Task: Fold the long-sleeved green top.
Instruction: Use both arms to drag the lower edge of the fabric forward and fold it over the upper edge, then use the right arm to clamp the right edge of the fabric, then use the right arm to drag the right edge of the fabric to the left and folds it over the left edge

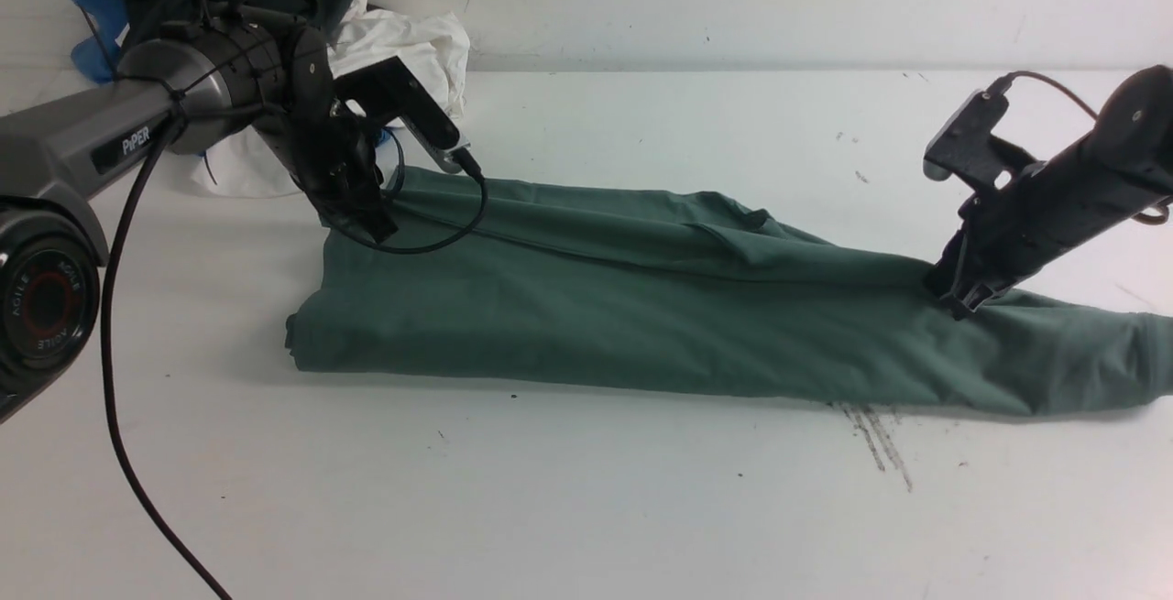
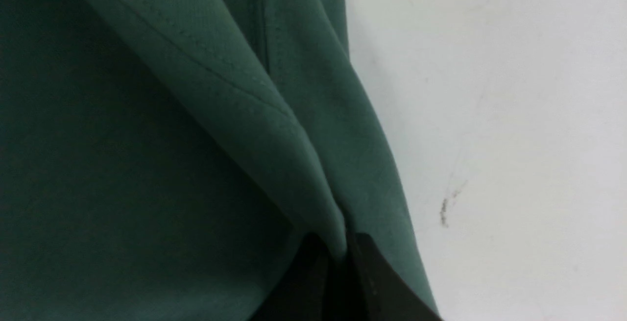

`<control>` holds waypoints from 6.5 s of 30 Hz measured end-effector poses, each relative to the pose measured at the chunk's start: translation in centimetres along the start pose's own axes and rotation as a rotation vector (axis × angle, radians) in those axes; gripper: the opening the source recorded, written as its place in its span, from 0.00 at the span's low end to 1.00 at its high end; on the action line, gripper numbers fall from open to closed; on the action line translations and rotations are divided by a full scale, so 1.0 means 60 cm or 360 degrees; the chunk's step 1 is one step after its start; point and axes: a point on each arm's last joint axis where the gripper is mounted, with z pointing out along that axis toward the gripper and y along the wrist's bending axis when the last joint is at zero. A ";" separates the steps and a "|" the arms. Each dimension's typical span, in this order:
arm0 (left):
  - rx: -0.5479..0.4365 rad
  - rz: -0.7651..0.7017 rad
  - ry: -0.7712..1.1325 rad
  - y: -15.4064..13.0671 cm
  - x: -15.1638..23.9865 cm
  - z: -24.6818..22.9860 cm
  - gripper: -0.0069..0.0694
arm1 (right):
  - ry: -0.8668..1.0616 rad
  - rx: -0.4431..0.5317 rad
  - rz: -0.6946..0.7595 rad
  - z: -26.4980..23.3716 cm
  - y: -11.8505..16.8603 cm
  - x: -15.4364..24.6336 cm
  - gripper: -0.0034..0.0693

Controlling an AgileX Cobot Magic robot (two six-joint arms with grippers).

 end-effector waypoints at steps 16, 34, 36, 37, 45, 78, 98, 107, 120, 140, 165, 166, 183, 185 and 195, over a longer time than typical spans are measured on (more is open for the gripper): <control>-0.0128 -0.0435 -0.0060 0.045 -0.007 -0.022 0.64 | -0.0125 0.0201 0.0342 -0.028 -0.019 -0.016 0.52; 0.0210 -0.0504 0.0196 0.001 -0.029 -0.065 0.08 | -0.0288 -0.0097 -0.0032 0.031 0.210 -0.183 0.03; 0.0219 -0.0504 0.0209 0.000 -0.028 -0.065 0.08 | -0.0296 -0.0089 0.0017 0.048 0.211 -0.180 0.03; 0.0226 -0.0504 0.0217 0.000 -0.027 -0.065 0.08 | -0.0300 -0.0085 0.0045 0.057 0.212 -0.179 0.03; 0.0343 -0.0481 0.0356 -0.018 -0.012 -0.038 0.08 | -0.0423 0.0009 0.0227 0.091 0.199 -0.191 0.03; 0.0556 -0.0439 0.0431 -0.047 0.002 0.010 0.08 | -0.0174 0.0042 0.0618 -0.079 -0.002 -0.229 0.03; 0.0561 -0.0484 0.0408 -0.049 -0.002 0.006 0.08 | 0.0363 -0.0154 0.0777 0.042 0.085 -0.096 0.03; 0.0566 -0.0533 0.0497 -0.061 0.017 0.007 0.08 | 0.0341 -0.0085 0.0707 0.027 0.123 -0.072 0.03; 0.0737 -0.0550 0.0779 -0.175 0.127 -0.087 0.08 | 0.0426 -0.0167 0.0840 -0.054 0.220 0.032 0.03; 0.0281 -0.0581 -0.0088 -0.148 0.106 -0.352 0.08 | -0.0084 0.0304 0.1090 -0.347 0.160 0.071 0.04; 0.0547 -0.0598 0.0328 -0.183 0.119 -0.168 0.08 | 0.0453 0.0349 0.1785 -0.148 0.072 0.274 0.88; 0.0550 -0.0598 0.0337 -0.184 0.120 -0.165 0.08 | 0.0470 0.0340 0.1790 -0.139 0.072 0.277 0.87; 0.0555 -0.0592 0.0342 -0.185 0.120 -0.162 0.08 | 0.0465 0.0412 0.1666 -0.174 0.058 0.263 0.07; 0.0544 -0.0591 0.0316 -0.182 0.118 -0.172 0.08 | 0.0381 0.0500 0.1637 -0.221 0.048 0.243 0.06; 0.0414 -0.0582 0.0037 -0.160 0.102 -0.283 0.08 | -0.0144 0.0586 0.1173 -0.425 0.097 0.060 0.06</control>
